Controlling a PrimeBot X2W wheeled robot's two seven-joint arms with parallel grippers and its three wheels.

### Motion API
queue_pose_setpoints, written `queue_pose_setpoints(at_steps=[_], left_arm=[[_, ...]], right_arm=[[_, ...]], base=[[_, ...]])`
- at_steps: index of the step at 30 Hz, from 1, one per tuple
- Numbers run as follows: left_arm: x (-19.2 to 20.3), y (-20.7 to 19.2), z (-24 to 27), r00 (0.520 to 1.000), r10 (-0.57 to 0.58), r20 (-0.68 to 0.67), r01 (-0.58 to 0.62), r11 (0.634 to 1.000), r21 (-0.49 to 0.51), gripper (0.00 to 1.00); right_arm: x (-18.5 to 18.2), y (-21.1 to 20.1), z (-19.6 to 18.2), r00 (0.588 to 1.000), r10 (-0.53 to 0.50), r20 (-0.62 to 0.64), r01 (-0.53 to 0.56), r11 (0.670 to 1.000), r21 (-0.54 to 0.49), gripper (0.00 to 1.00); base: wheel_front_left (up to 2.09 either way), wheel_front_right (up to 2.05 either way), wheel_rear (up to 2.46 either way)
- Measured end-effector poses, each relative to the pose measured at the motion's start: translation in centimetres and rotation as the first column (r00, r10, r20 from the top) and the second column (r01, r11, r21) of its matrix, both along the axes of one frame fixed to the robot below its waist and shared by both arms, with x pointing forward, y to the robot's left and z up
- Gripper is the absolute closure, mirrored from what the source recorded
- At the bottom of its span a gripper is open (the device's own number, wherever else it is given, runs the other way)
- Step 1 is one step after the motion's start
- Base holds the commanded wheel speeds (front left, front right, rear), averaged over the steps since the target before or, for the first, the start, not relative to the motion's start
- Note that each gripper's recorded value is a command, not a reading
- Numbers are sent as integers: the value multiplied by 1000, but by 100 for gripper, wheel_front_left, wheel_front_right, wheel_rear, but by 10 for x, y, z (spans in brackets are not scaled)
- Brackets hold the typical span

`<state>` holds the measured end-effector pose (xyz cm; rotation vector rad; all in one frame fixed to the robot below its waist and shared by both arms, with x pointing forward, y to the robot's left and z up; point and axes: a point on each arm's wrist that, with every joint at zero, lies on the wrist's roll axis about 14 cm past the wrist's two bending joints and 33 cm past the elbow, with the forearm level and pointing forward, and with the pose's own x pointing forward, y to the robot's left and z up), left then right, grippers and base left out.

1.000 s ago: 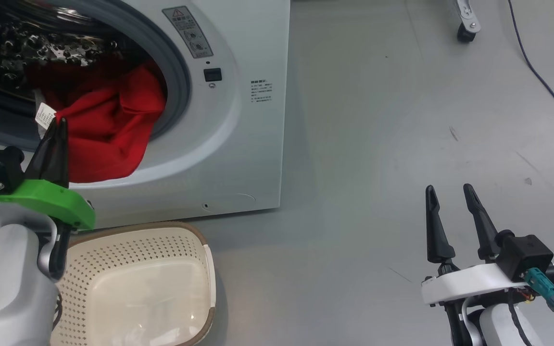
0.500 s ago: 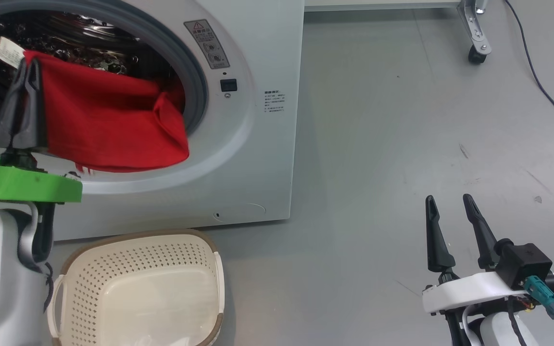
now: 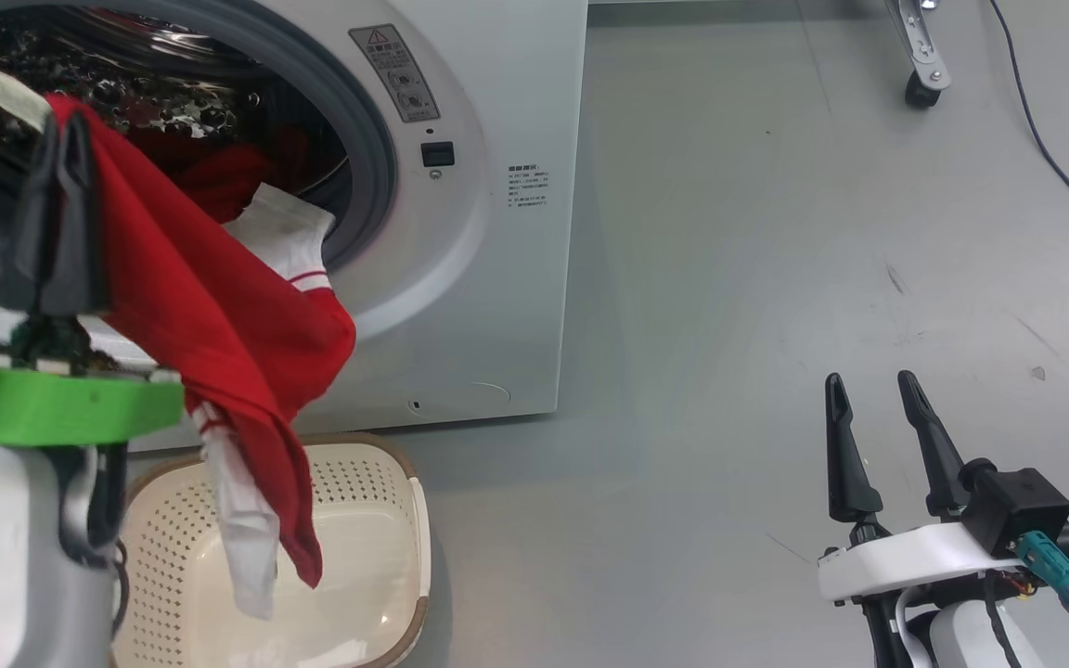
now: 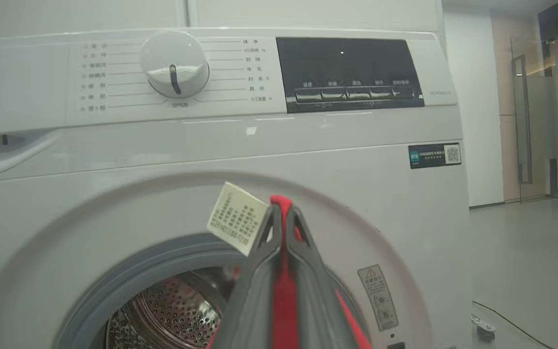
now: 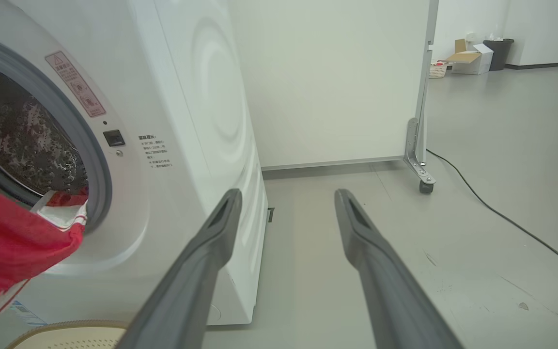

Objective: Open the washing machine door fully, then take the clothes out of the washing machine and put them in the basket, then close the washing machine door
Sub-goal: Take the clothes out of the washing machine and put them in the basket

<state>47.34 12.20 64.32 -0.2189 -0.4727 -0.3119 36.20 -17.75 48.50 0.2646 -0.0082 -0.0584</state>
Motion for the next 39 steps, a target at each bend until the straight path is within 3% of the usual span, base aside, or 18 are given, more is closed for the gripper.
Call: queue_pose_setpoints(at_steps=[7,16,23,34,39], left_arm=[[-12,-9,-94,964,-24,-263,35,999,36,100],[-26,-6,-177,868,-6,-496,69,992,109,100],[-41,-4,-238,758,15,-652,103,984,144,100],[-68,-6,-321,543,48,-839,203,961,187,100],[-69,-10,-340,486,51,-872,229,956,183,100]], right_arm=[[1,-1,-5,1000,-3,-15,3,1000,-6,0],[1,-1,-13,999,1,-40,-1,1000,-4,0],[2,-6,-20,998,-16,-62,15,1000,-10,0],[6,-16,-28,995,-44,-88,42,999,-29,0],[8,-20,-33,993,-58,-104,54,998,-37,0]], base=[[0,0,0],[0,0,0],[0,0,0],[0,0,0],[0,0,0]])
